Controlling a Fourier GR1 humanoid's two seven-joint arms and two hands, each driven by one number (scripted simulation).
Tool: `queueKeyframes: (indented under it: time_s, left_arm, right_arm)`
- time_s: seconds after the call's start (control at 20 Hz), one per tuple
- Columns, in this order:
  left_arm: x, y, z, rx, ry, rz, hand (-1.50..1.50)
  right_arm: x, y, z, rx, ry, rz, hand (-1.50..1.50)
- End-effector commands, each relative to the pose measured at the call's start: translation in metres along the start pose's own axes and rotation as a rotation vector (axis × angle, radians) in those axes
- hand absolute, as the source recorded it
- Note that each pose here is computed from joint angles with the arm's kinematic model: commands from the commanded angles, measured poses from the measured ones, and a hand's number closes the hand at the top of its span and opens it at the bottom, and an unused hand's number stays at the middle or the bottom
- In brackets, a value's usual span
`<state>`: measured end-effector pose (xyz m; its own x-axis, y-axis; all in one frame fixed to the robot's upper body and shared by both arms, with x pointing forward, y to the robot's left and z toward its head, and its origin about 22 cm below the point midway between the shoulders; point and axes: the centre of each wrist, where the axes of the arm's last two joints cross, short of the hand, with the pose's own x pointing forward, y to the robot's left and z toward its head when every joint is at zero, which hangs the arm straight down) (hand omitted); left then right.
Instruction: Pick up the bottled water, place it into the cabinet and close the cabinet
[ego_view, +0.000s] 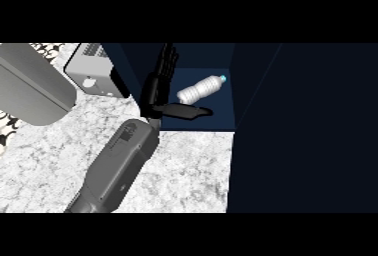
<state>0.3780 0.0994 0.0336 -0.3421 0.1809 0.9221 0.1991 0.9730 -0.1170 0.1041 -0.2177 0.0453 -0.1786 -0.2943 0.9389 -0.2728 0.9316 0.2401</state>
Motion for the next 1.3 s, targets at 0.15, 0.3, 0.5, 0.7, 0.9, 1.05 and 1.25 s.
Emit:
queueKeyframes:
  time_s: [0.15, 0.3, 0.5, 0.7, 0.9, 1.05, 1.25]
  left_arm:
    - [0.026, 0.017, 0.057, 0.082, 0.007, 0.073, -1.50]
    - [0.050, 0.025, 0.084, 0.060, -0.018, 0.087, -1.50]
    - [0.080, 0.010, 0.127, 0.061, -0.016, 0.135, -1.50]
    - [0.105, -0.005, 0.163, 0.011, 0.007, 0.186, -1.50]
    - [0.123, 0.015, 0.187, 0.022, -0.030, 0.168, -1.50]
    - [0.133, 0.028, 0.204, 0.053, -0.039, 0.167, -1.50]
    - [0.144, 0.048, 0.219, 0.106, -0.085, 0.123, -1.50]
  right_arm:
    - [-0.001, 0.009, 0.007, -0.003, 0.014, 0.003, -1.50]
    - [-0.002, 0.003, 0.000, 0.017, 0.009, -0.001, -1.50]
    - [0.010, 0.019, 0.015, 0.034, 0.014, -0.004, -1.50]
    - [-0.004, 0.014, 0.006, 0.111, 0.022, 0.070, -1.50]
    - [0.006, 0.015, 0.009, 0.228, 0.109, 0.100, 1.50]
    - [0.019, 0.024, 0.001, 0.339, 0.132, 0.133, 1.50]
    - [0.029, 0.032, 0.008, 0.482, 0.145, 0.136, 1.50]
